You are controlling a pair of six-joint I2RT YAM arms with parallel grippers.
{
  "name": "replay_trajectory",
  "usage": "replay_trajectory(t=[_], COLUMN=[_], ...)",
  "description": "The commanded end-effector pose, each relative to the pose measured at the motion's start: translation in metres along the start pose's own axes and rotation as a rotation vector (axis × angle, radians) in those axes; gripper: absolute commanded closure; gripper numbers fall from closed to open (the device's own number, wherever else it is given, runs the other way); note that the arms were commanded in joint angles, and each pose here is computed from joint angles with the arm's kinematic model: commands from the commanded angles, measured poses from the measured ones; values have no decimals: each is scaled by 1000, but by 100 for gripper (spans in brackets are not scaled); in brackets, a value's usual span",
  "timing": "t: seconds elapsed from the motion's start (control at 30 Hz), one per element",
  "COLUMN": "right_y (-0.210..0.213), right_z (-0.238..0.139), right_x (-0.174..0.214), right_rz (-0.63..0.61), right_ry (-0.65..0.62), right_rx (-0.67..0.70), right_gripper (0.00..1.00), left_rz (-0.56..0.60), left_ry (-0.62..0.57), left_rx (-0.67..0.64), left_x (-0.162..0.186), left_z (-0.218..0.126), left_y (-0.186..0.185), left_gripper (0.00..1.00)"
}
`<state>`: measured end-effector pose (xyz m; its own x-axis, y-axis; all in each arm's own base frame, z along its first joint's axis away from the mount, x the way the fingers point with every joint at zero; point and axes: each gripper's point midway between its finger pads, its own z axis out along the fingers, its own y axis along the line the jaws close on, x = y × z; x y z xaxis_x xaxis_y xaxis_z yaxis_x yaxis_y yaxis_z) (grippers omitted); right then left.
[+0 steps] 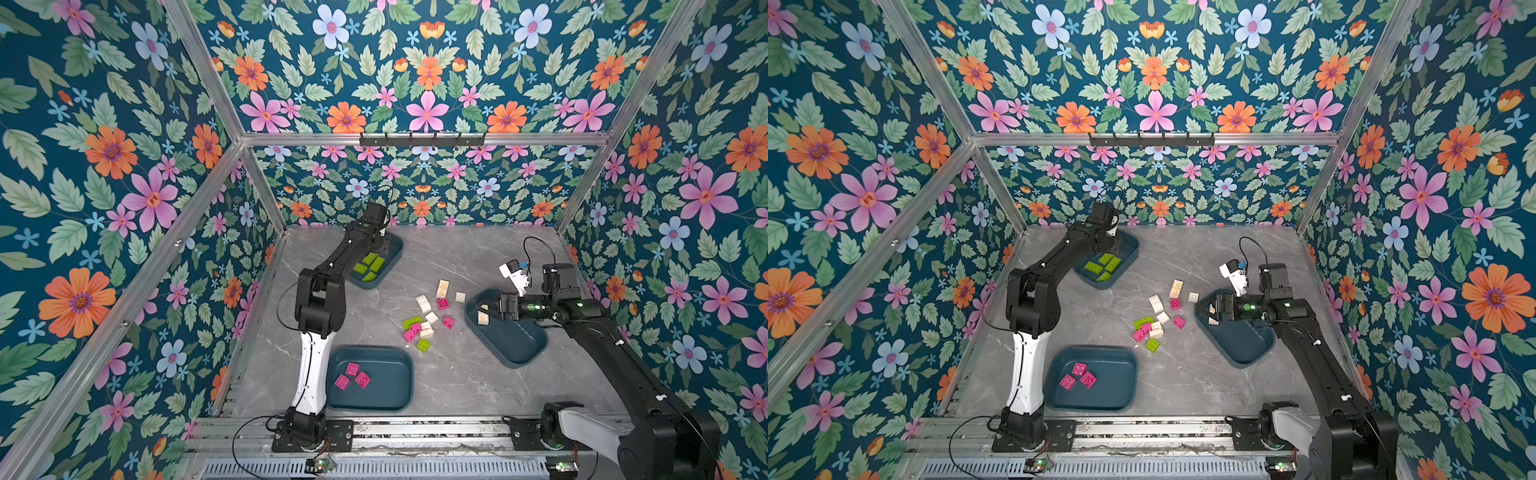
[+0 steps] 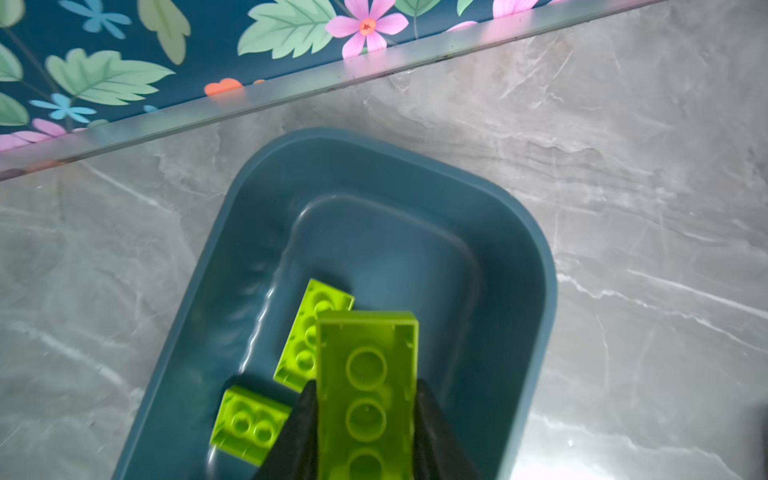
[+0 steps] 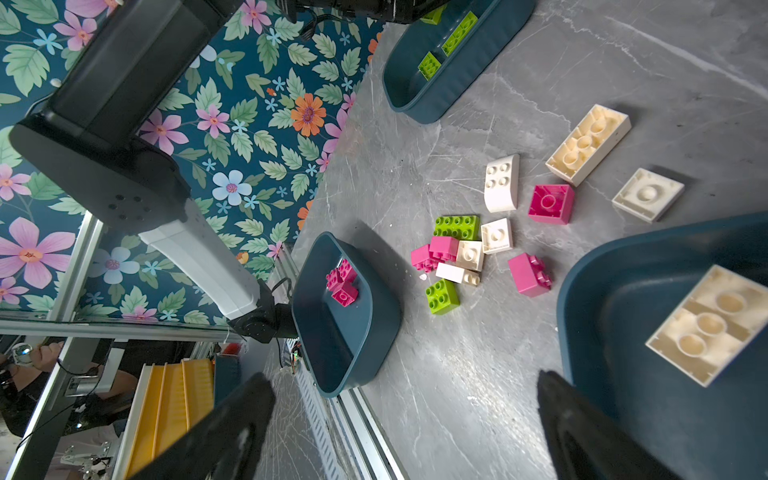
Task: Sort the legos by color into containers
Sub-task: 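Move the open left gripper back over a white brick in the pile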
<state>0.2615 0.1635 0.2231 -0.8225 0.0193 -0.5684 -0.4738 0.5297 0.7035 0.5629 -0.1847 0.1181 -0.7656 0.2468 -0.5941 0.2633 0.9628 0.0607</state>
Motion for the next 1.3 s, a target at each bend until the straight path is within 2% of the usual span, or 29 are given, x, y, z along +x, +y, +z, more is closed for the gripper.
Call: replay_trajectory(t=[0.0, 0.13, 0.23, 0.37, 0.5, 0.6, 0.87, 1.1, 1.27], right_y=[3, 1, 0, -1, -1, -1, -2, -3, -4], right_z=[-1, 1, 1, 2, 3, 4, 6, 7, 7], right_x=[-4, -4, -5, -5, -3, -3, -2, 4, 9], right_rz=[-15, -9, -10, -5, -1, -2, -4, 0, 2], right_ry=[-6, -1, -1, -1, 0, -3, -2, -4, -4], right_rx=[-5, -4, -6, -10, -15, -18, -28, -33, -29], right_gripper=[1, 1, 1, 1, 1, 1, 1, 1, 1], left_rz=[-4, -18, -27, -47, -92, -97, -160, -312, -410], left_ry=[-12, -4, -2, -8, 1, 28, 68, 106, 115], left_rx=[11, 23, 17, 29, 87, 123, 224, 258, 196], left_x=[-5, -1, -2, -5, 1, 18, 62, 94, 109], left_z=[8, 17, 14, -3, -31, -50, -98, -92, -80], left_y=[2, 1, 2, 2, -11, -30, -101, -154, -171], left_gripper=[67, 59, 43, 38, 36, 35, 33, 32, 33])
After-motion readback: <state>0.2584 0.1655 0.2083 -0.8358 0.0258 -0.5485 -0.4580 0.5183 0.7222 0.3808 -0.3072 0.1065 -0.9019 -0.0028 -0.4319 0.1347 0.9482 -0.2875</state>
